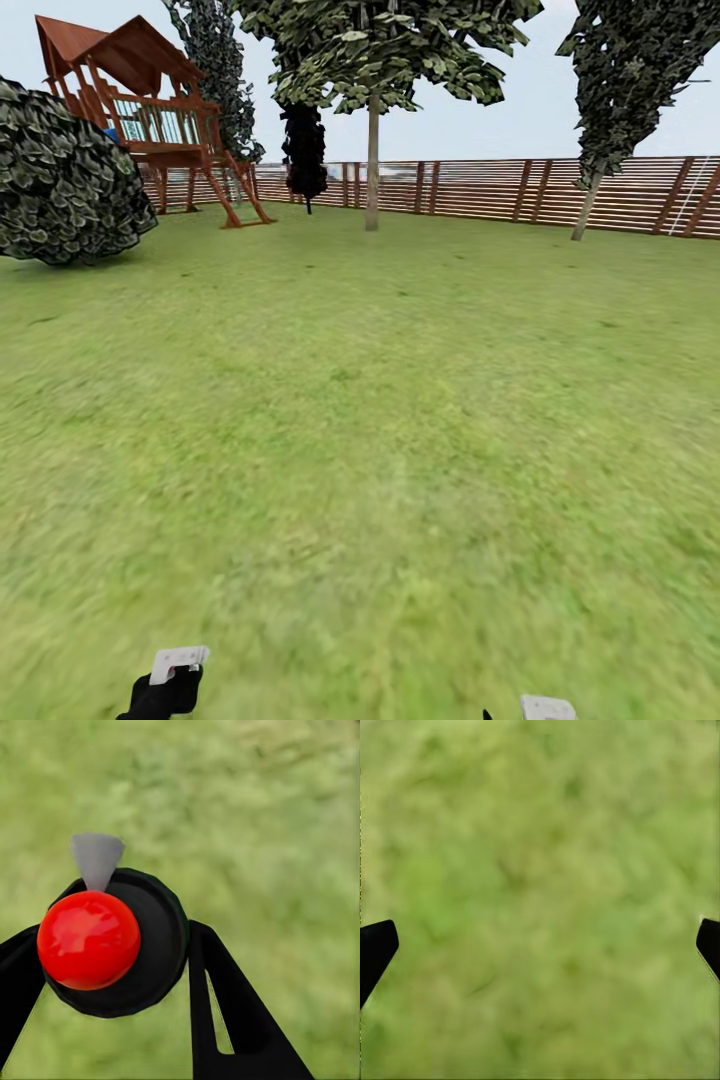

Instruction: In the garden, pick up the pesticide atomizer on the floor and spray pesticide onto both trees until each tree trunk is fully covered.

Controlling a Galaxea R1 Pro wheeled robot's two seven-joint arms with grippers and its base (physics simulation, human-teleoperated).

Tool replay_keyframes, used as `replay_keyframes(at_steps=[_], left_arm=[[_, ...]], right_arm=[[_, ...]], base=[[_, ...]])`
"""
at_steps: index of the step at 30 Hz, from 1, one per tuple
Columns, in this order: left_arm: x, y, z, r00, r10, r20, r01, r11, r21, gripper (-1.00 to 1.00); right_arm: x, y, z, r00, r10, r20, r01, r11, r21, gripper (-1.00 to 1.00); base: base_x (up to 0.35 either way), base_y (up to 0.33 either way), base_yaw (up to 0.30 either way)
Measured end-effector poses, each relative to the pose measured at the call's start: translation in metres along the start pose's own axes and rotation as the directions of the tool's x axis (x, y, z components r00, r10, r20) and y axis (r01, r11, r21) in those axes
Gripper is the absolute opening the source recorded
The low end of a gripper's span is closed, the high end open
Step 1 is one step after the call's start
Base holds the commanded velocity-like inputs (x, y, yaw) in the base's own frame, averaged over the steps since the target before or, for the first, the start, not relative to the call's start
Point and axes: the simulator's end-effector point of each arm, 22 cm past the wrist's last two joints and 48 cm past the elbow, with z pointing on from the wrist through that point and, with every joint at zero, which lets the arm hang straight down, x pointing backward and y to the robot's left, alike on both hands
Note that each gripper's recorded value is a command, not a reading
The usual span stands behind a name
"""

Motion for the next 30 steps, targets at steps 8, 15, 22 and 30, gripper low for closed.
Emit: replay_keyframes(at_steps=[8,15,22,30], left_arm=[[0.0004,-0.0021,0.0001,1.0,0.0,-0.001,0.0,1.0,0.002,-1.0],[0.0,0.0023,-0.0001,1.0,0.002,-0.001,-0.002,1.0,-0.004,-1.0],[0.0002,0.0008,0.0,1.0,0.0,-0.001,0.0,1.0,-0.003,-1.0],[-0.0005,0.0006,0.0001,1.0,0.0,0.001,0.0,1.0,-0.003,-1.0]], right_arm=[[-0.0002,0.0001,0.0,1.0,0.0,0.0,0.0,1.0,0.0,1.0],[0.0,-0.0003,0.0,1.0,0.0,0.0,0.0,1.0,0.0,1.0],[0.0,-0.0002,0.0,1.0,0.0,0.0,0.0,1.0,0.0,1.0],[0.0,-0.0003,0.0,1.0,0.0,0.0,0.0,1.0,0.0,1.0]], base=[[0.338,0.0,0.0],[0.339,0.0,0.0],[0.338,0.0,0.0],[0.338,0.0,0.0]])
